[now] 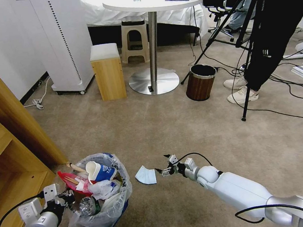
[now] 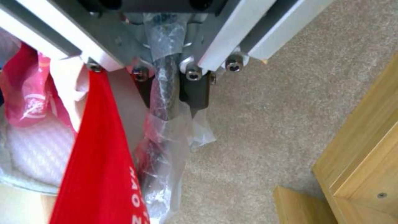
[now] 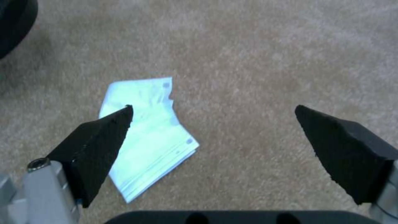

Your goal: Pick up the trash bin and place the garbage on the floor into it.

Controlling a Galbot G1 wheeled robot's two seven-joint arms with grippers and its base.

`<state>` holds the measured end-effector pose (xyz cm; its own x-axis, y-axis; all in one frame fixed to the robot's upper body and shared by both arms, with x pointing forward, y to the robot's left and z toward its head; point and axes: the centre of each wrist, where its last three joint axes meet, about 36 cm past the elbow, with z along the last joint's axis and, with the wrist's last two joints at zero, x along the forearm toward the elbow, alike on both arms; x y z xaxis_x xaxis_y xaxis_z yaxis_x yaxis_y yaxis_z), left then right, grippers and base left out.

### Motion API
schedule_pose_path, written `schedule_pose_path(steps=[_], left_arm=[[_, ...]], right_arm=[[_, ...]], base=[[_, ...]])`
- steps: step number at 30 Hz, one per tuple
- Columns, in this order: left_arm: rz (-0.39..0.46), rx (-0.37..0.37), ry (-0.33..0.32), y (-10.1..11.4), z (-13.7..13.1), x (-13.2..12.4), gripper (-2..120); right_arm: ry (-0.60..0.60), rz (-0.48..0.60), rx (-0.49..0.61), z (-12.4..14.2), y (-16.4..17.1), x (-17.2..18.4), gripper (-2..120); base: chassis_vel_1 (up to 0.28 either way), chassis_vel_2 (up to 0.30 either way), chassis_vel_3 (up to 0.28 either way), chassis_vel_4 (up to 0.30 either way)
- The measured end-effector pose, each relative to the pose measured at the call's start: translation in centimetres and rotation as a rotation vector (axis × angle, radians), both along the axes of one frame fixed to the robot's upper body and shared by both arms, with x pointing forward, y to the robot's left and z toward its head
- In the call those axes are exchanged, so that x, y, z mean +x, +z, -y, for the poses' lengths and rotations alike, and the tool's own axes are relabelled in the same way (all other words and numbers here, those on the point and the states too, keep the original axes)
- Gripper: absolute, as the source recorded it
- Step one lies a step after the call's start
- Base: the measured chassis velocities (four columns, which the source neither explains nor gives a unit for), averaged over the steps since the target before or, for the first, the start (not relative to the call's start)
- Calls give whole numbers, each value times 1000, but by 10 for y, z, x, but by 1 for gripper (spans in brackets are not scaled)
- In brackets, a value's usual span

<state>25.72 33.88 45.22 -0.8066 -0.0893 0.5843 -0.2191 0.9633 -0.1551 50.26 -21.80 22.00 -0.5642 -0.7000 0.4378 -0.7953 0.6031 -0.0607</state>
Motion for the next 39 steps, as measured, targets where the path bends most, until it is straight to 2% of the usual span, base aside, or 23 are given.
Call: schedule_pose_path(steps=[3,11,26,39], left_arm=[[2,-2,1,0,0,0,0],[0,-2,-1,-1,0,-1,0],[12,-8,-8,2,0,1,0],[16,-14,-13,0,0,4,0]], right_arm=[[1,-9,7,-13,-9,-1,98],[-5,-14,13,-26,-18,7,98],[-30,-17,-8,-34,-38,18,97],[-11,-25,-40,-47,-52,11,96]], base=[[0,0,0,0],[0,0,0,0],[0,0,0,0],[0,0,0,0]])
